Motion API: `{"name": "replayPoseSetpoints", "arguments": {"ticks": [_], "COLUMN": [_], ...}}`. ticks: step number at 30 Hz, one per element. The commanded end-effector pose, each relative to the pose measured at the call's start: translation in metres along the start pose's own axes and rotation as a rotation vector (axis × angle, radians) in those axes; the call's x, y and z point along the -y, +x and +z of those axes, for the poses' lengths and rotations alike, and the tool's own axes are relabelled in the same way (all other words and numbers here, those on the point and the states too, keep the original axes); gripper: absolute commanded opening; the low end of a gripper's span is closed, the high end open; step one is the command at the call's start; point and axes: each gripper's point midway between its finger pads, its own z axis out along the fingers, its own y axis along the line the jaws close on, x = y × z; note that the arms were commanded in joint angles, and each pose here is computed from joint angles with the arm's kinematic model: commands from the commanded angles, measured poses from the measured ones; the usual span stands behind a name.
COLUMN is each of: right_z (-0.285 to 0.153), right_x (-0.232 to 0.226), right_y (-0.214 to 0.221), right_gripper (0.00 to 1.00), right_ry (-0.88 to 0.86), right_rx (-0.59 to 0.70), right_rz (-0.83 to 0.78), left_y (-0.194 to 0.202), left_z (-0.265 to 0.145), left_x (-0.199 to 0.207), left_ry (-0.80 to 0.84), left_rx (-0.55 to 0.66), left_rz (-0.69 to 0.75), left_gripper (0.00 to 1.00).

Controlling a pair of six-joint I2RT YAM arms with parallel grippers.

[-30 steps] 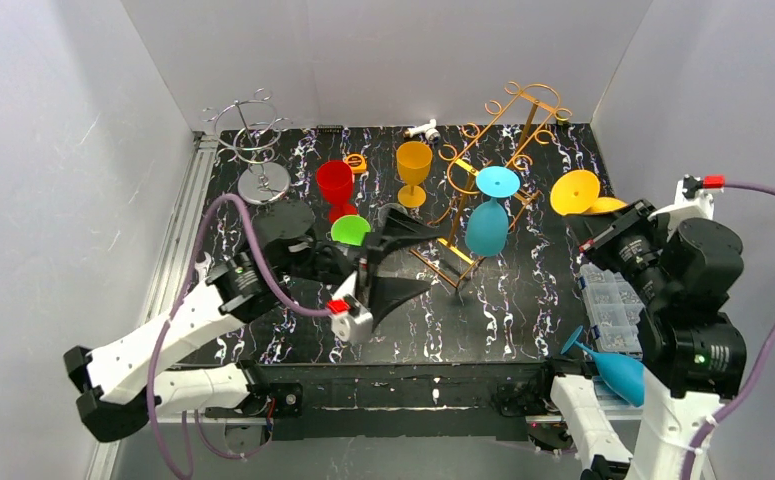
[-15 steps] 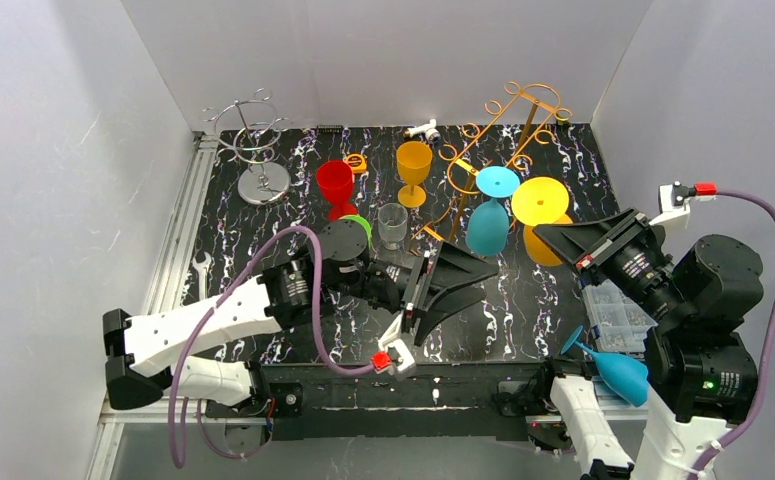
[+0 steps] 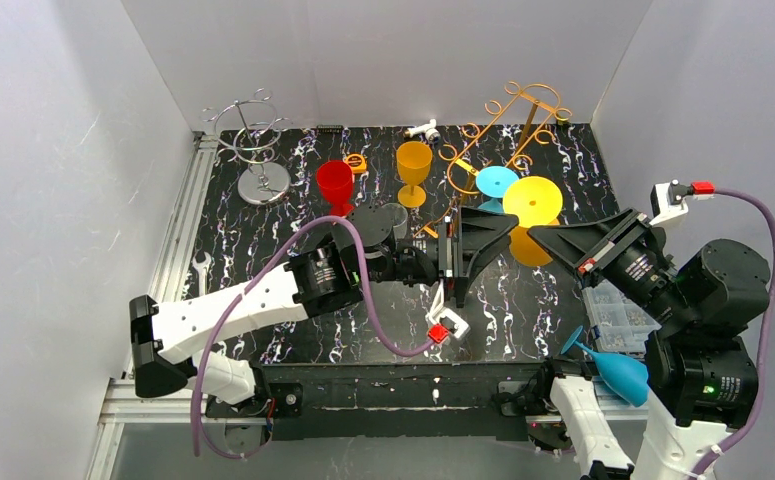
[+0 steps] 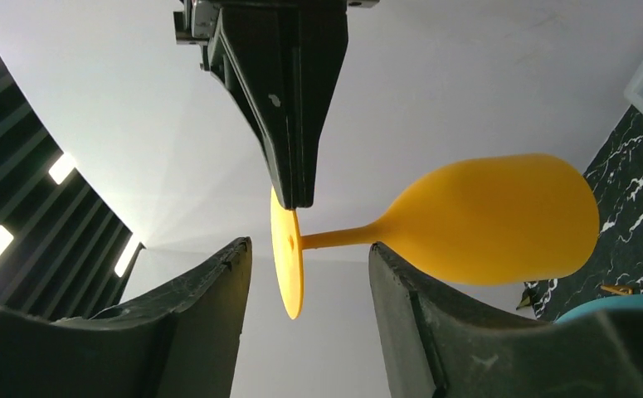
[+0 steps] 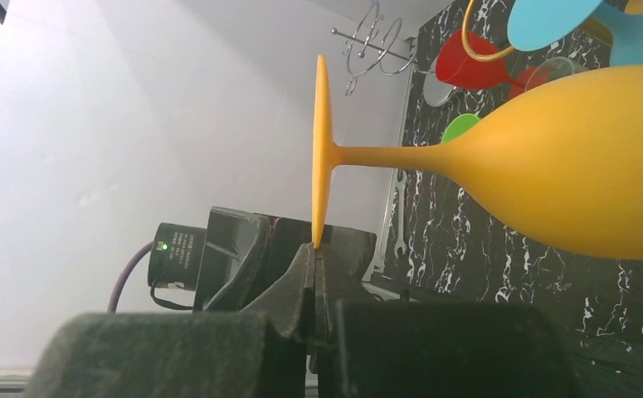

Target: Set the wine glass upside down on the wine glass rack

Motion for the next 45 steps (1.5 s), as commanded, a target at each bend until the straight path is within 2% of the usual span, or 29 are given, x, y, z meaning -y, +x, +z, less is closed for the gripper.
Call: {"name": "replayPoseSetpoints", "arguments": {"ticks": [1, 4, 11, 14, 17, 20, 21, 23, 26, 27, 30, 36, 41, 45], "right_z": [-0.005, -0.006, -0.006, -0.006, -0.004, -0.002, -0.002, -0.001, -0.004, -0.005, -0.014, -0.027, -0.017, -0.007], "right_x": [-0.018, -0.018, -0.017, -0.020, -0.020, -0.018, -0.018, -0.018, -0.018, -0.017, -0.002, 0.026, 0.048, 0.036], "right_y": [0.002, 0.003, 0.006, 0.006, 0.007, 0.011, 0.012, 0.013, 0.012, 0.012, 0.009, 0.004, 0.015, 0.014], "right_gripper": [0.01, 0.01, 0.01, 0.01, 0.01, 0.01, 0.07, 0.27, 0.81, 0.96, 0.98, 0.98, 0.98, 0.98], "right_ry": [-0.071, -0.074, -0.078, -0.091, -0.100, -0.117, -0.126, -0.129, -0.099, -0.083, 0.033, 0.133, 0.094, -0.012], "right_rx": [-0.002, -0.008, -0.021, -0.025, -0.044, -0.072, -0.086, -0.101, -0.117, -0.130, -0.156, -0.075, -0.105, -0.110], "right_rz": [-0.042, -0.039, -0.036, -0.040, -0.042, -0.051, -0.061, -0.110, -0.244, -0.305, -0.462, -0.604, -0.625, -0.674], "left_y": [0.009, 0.016, 0.022, 0.022, 0.023, 0.025, 0.025, 0.024, 0.020, 0.020, 0.018, 0.015, 0.010, -0.002], "left_z": [-0.007, -0.005, 0.002, 0.003, 0.004, 0.003, 0.002, -0.002, -0.011, -0.014, -0.027, -0.051, -0.070, -0.072], "left_x": [-0.033, -0.032, -0.034, -0.031, -0.032, -0.035, -0.035, -0.039, -0.045, -0.046, -0.051, -0.059, -0.059, -0.046], "left_ry": [-0.074, -0.071, -0.069, -0.059, -0.060, -0.069, -0.068, -0.076, -0.088, -0.091, -0.099, -0.103, -0.064, 0.008], "left_rx": [-0.068, -0.098, -0.113, -0.114, -0.116, -0.125, -0.128, -0.130, -0.132, -0.138, -0.157, -0.191, -0.211, -0.165], "left_rz": [0.031, 0.030, 0.043, 0.039, 0.029, 0.019, 0.022, 0.024, 0.022, 0.018, -0.002, -0.058, -0.177, -0.244], "left_gripper": [0.49, 0.44, 0.43, 0.31, 0.12, 0.07, 0.06, 0.05, 0.03, 0.02, 0.00, 0.00, 0.00, 0.00]}}
